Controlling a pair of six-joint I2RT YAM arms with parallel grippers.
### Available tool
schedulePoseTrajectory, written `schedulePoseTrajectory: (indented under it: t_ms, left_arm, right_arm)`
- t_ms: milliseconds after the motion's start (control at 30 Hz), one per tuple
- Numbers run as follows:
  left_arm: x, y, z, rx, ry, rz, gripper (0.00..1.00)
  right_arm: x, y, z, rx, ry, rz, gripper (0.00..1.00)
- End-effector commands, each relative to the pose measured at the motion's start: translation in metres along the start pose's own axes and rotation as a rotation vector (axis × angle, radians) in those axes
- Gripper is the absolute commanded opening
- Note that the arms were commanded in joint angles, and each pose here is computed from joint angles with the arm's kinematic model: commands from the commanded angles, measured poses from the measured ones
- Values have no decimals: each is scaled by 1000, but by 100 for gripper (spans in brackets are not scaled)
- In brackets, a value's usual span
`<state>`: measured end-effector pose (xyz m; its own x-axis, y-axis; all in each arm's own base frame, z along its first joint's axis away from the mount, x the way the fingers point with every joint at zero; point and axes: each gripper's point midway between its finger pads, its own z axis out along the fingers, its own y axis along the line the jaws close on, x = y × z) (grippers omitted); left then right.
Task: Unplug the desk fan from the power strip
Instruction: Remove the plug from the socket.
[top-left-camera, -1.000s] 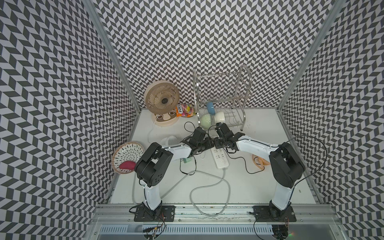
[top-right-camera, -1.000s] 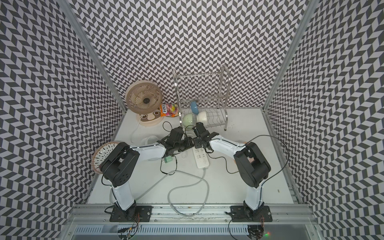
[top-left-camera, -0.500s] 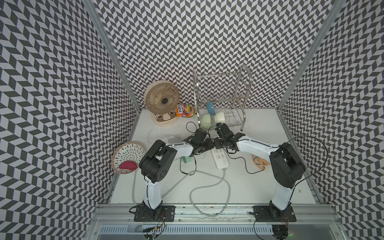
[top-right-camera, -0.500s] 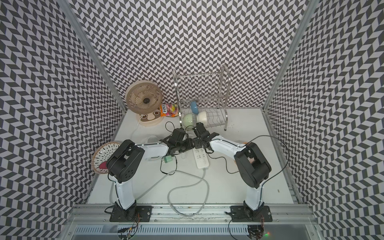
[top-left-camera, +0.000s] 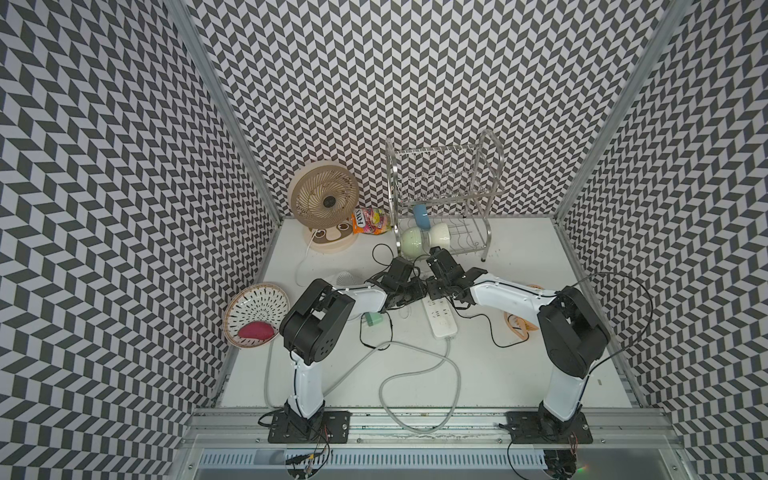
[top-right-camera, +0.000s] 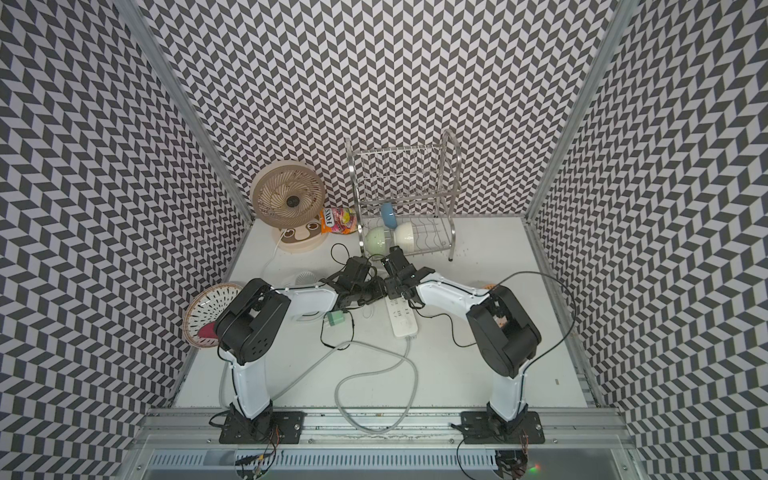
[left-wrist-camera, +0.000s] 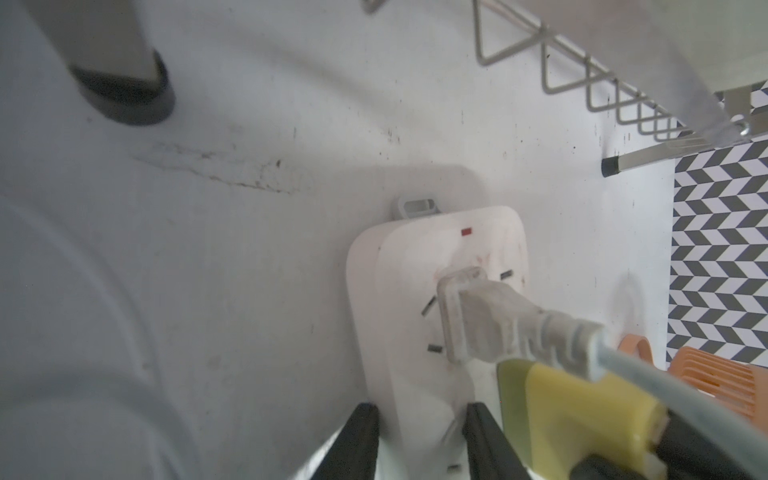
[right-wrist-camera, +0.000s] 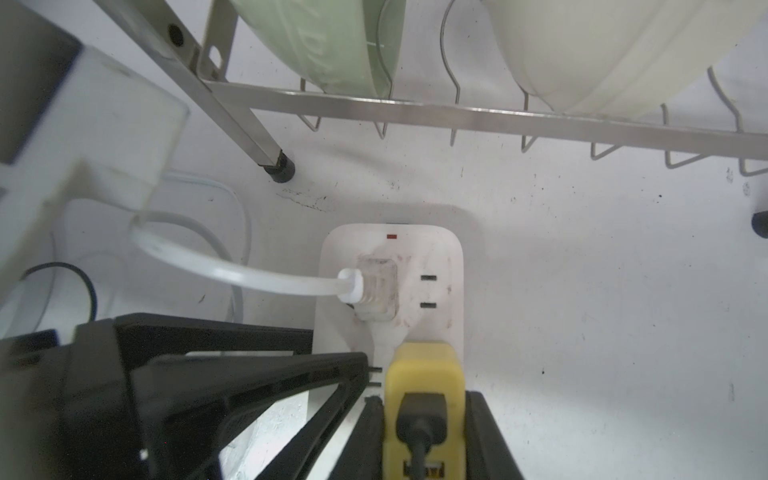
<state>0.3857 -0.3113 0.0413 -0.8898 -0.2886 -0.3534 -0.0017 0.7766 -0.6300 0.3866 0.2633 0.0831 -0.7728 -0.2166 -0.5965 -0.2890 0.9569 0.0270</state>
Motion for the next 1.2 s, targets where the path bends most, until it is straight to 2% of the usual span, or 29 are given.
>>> schedulePoseTrajectory:
  t_ms: [0,67,167,333,433,567,633,733,833,967,1033,1167]
  left_arm:
    - [19,27,11,-93,56,5,39]
    - [23,33,11,-113,64,9,39]
    - [29,41,11,-133,74,11,40]
    - [36,51,12,-169,92,17,40]
    - [39,54,9,-192,92,28,40]
    - [44,60,7,-220,92,37,41]
    - [47,63,7,-229,100,40,41]
    - [49,67,7,-251,104,49,42]
    - [49,71,5,-270,102,55,42]
    - [52,77,2,-289,102,60,42]
    - [53,79,1,-294,103,61,42]
    - [59,85,2,-306,115,61,42]
  right_arm:
    - [-29,4,-17,-105,-100,73,22]
    - [-28,-1,-14,-90,-91,80,22]
    - [-26,14,-14,-125,-83,56,22]
    - [-36,35,-31,-156,-146,-2,24]
    - [-41,17,-34,-99,-176,33,24]
    - [-38,-2,-25,-61,-146,75,24]
    - [-36,9,-25,-92,-131,56,24]
    - [-41,34,-38,-166,-172,5,25]
    - [-46,33,-46,-213,-205,38,25]
    - [-44,-1,-35,-43,-170,79,26]
    - [-42,1,-32,-27,-156,53,26]
    - [-47,34,-48,-204,-204,19,27]
